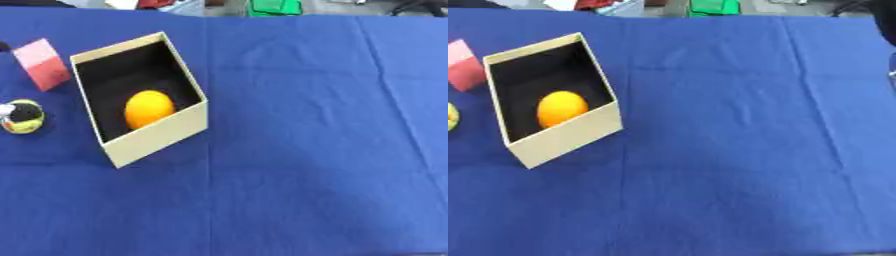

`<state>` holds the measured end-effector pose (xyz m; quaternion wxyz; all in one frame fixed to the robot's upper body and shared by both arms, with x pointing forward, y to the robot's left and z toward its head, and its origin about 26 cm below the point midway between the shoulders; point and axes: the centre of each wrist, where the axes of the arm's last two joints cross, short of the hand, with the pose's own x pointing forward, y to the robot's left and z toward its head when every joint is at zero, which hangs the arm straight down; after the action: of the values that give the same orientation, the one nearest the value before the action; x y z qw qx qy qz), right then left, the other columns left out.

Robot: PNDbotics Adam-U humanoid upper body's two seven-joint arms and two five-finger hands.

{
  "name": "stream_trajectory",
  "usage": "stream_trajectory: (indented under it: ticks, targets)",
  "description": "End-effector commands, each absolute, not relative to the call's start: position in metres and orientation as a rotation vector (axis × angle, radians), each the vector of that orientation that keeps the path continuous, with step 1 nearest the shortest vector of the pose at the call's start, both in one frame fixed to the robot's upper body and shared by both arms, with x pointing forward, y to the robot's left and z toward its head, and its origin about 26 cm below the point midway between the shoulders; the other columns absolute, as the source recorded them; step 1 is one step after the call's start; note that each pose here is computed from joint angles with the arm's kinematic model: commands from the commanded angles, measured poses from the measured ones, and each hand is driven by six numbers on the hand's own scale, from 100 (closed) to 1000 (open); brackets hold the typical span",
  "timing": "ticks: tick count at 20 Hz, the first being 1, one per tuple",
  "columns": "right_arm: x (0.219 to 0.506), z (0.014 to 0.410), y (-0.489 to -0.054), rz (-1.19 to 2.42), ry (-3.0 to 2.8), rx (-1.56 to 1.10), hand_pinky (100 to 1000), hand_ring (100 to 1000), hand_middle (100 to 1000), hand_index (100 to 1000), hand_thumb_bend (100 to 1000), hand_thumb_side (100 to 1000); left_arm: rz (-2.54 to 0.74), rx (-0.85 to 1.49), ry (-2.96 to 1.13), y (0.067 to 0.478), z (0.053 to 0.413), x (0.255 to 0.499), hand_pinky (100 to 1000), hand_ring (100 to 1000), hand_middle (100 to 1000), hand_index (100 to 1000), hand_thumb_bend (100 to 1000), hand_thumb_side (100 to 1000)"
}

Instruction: Pick up objects on the table and place them in the box.

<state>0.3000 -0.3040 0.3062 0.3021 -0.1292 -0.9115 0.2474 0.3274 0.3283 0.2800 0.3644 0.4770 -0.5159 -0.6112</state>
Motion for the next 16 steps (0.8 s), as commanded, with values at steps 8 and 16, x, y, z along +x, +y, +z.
stream_trajectory:
  ticks: [8, 16]
  targets:
    - [0.295, 0.315, -0.306, 0.674, -2.43, -0.386, 1000, 1000, 823, 1000, 100, 800, -1.673, 1.175, -1.086, 0.332, 0.29, 0.325, 725, 839, 787, 913, 1000, 819]
    - [0.295, 0.314, -0.305, 0.677, -2.423, -0.382, 1000, 1000, 822, 1000, 100, 806, -1.619, 1.161, -1.055, 0.332, 0.283, 0.334, 722, 840, 792, 940, 753, 724]
